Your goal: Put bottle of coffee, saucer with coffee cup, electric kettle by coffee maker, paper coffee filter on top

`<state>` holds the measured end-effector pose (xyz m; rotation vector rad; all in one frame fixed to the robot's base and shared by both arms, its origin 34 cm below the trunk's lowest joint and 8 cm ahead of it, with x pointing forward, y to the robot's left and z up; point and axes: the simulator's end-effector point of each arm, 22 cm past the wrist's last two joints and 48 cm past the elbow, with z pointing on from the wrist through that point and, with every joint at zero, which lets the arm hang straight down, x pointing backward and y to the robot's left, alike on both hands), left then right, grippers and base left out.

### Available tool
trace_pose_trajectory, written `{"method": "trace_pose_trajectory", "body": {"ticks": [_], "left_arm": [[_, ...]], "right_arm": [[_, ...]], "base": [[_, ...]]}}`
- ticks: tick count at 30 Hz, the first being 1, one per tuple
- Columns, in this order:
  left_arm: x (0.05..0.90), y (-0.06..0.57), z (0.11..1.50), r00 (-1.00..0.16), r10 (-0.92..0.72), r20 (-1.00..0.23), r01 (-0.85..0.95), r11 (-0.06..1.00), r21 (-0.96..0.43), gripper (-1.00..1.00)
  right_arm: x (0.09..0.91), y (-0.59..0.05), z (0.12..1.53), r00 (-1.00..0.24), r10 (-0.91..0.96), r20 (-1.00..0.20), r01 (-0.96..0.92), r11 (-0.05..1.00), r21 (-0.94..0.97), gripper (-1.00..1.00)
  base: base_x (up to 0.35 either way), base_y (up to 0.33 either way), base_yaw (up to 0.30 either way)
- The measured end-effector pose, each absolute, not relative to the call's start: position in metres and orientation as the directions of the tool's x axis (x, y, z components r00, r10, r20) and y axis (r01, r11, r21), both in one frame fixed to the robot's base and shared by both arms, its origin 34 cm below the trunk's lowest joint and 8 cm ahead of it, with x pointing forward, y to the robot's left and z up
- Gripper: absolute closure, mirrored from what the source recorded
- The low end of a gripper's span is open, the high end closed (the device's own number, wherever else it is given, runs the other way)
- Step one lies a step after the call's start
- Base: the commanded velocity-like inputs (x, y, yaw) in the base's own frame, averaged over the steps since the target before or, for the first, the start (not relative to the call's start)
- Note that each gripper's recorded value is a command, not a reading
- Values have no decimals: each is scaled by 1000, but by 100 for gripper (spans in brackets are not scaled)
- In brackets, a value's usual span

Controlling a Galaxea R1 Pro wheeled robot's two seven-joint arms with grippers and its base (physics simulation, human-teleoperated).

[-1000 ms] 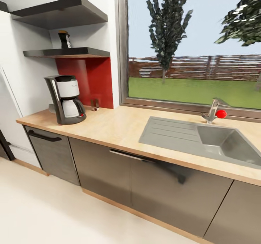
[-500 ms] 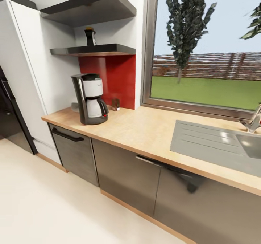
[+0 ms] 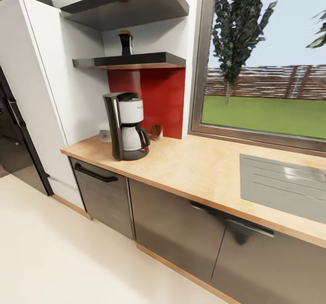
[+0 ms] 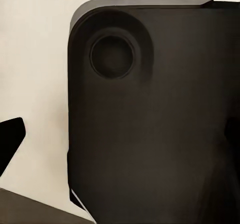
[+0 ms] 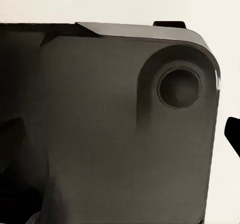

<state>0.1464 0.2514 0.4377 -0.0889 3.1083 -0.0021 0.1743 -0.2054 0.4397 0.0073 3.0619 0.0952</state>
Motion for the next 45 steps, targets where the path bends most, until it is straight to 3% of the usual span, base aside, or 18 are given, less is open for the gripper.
{"method": "trace_pose_trajectory", "body": {"ticks": [13,26,45], "left_arm": [[149,259,438,-998,-56,-38,-56,998,7,-100],[186,254,441,-983,-61,-171,-62,998,-3,-100],[206,255,443,-975,-56,-215,-57,998,2,-100]], "right_arm": [[190,-204,441,-991,7,-133,-2,998,64,-100],[189,-204,441,-991,5,-132,-4,998,63,-100],[190,-204,441,-991,8,-133,0,998,62,-100]], "base": [[179,292,0],[146,305,0],[171,309,0]]}}
